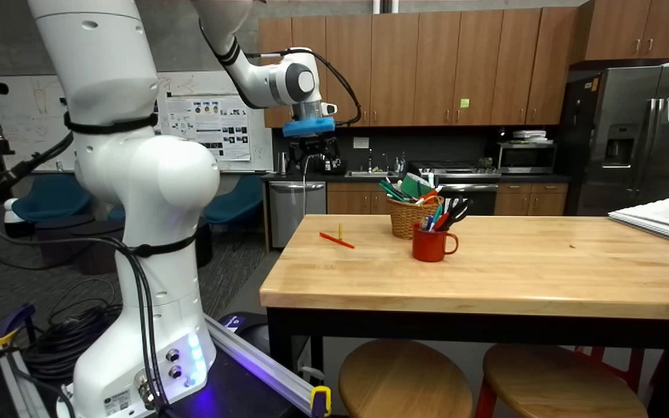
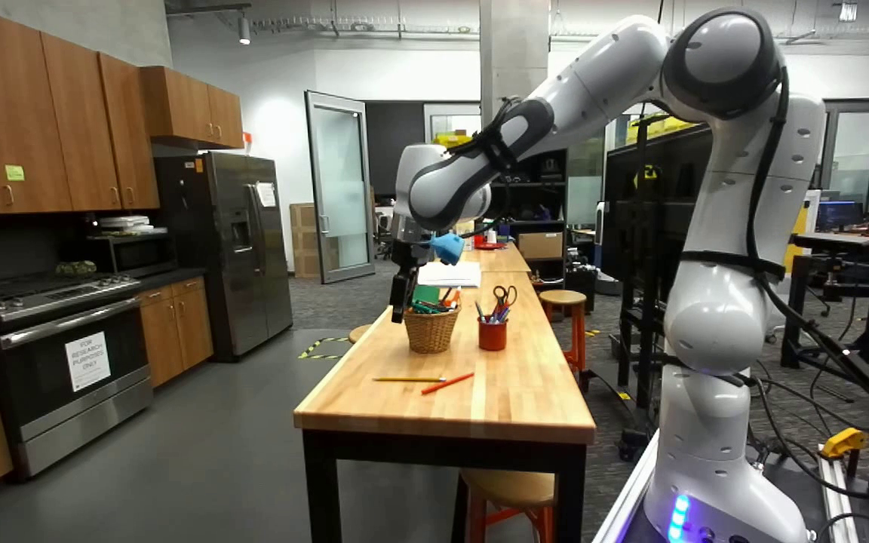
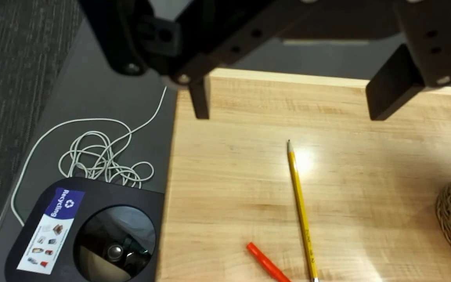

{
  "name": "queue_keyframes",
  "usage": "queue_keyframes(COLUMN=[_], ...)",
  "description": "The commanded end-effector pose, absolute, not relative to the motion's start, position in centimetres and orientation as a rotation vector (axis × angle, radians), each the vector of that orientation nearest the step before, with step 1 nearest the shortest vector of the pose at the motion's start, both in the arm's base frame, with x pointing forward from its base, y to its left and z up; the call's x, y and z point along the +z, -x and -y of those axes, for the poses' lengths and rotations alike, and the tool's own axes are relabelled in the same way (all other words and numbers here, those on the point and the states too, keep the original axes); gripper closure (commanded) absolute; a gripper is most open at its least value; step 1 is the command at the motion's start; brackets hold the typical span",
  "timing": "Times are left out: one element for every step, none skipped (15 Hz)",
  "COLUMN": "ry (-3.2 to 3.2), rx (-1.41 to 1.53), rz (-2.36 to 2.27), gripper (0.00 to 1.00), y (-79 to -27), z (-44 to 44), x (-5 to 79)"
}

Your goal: Place the pencil and pen side by side to each other

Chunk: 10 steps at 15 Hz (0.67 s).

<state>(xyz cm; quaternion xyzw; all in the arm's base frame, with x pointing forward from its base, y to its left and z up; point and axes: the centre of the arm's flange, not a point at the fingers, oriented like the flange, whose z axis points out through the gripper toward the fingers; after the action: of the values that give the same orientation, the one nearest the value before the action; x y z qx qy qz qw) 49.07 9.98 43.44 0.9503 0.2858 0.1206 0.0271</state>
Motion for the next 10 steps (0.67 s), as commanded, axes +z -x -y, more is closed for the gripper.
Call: queue_keyframes(ry=[-2.907, -2.903, -2.906, -2.907, -2.906, -2.909, -2.91, -2.911, -2.914, -2.916], rx=[0.368, 0.363, 0.353, 0.345, 0.343, 0.348, 0.354, 0.357, 0.36, 0.354], rz=[-0.918, -0.917, -0.91, -0.908, -0.911, -0.909, -0.906, -0.906, -0.906, -0.899], gripper=[0.0, 0.0, 0.0, 0.0, 0.0, 0.0, 0.0, 0.0, 0.0, 0.0], y=[-52.9, -53.5, -53.9, -54.3, -54.6, -54.9, -55.1, -55.2, -55.2, -55.3], z=[-8.9, -8.6, -8.3, -7.9, -7.6, -7.3, -7.0, -6.8, -6.6, -6.5], x=[42.0, 41.7, 41.3, 40.8, 40.4, 39.9, 39.5, 39.1, 38.6, 38.1])
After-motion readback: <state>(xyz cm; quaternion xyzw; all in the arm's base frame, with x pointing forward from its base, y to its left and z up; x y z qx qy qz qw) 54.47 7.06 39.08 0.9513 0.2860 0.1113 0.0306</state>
